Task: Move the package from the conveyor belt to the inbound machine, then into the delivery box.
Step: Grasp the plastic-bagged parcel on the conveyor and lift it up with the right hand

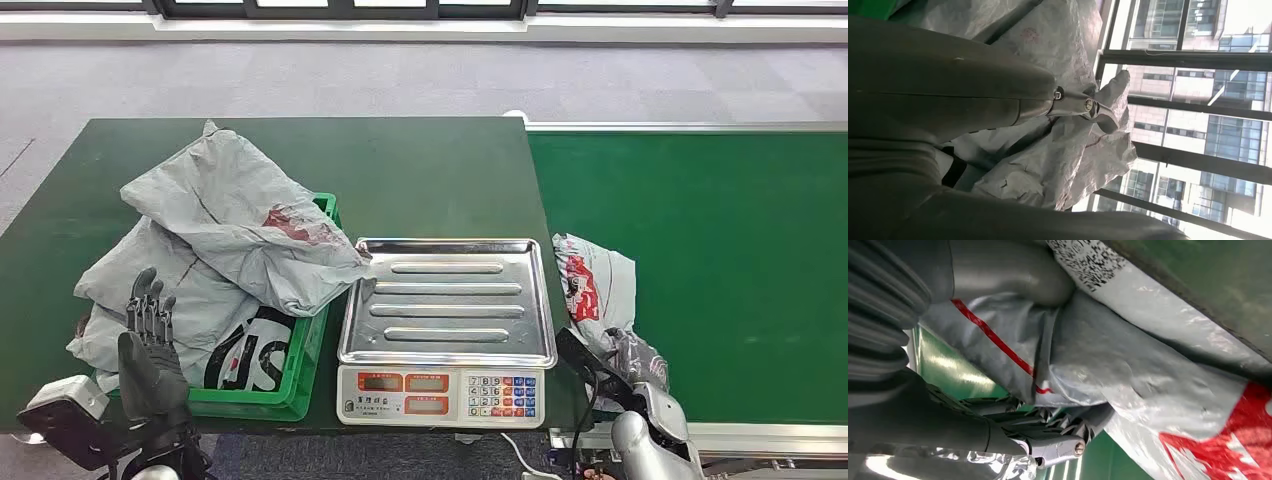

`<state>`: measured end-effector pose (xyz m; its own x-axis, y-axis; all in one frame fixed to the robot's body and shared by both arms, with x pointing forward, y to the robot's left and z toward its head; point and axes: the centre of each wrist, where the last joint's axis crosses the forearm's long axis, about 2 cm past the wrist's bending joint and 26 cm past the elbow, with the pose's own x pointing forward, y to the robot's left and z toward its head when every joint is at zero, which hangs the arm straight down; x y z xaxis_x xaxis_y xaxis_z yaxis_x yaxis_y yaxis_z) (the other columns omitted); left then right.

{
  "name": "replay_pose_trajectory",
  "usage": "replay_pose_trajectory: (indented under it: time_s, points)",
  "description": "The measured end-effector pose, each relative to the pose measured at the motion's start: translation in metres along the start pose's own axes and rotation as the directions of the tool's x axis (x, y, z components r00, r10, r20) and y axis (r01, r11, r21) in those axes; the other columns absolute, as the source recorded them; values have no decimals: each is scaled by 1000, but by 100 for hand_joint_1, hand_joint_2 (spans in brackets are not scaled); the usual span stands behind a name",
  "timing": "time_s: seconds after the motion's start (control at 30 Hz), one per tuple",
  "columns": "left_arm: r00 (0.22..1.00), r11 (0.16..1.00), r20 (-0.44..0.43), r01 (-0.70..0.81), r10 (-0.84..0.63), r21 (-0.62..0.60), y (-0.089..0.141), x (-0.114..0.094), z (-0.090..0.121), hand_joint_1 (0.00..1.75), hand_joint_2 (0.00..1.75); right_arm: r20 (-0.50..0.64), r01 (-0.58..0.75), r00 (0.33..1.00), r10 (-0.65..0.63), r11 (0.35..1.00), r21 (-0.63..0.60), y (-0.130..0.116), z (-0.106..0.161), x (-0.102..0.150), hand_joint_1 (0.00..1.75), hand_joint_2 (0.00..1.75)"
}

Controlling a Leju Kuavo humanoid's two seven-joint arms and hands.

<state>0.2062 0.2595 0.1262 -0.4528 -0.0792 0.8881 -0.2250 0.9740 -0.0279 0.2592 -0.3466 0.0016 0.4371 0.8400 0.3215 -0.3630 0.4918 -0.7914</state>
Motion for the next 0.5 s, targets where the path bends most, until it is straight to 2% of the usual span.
replay_pose_trajectory:
  time_s: [0.4, 0.5]
  points:
    - [1000, 1000, 2, -4, 4, 10, 1, 7, 7, 0, 0, -21, -41, 999, 39, 994, -100, -2, 5, 4, 175, 175]
    - [1000, 1000, 3, -3, 3, 14, 1, 9, 9, 0, 0, -6, -31, 1000, 31, 986, -165, -4, 8, 5, 175, 175]
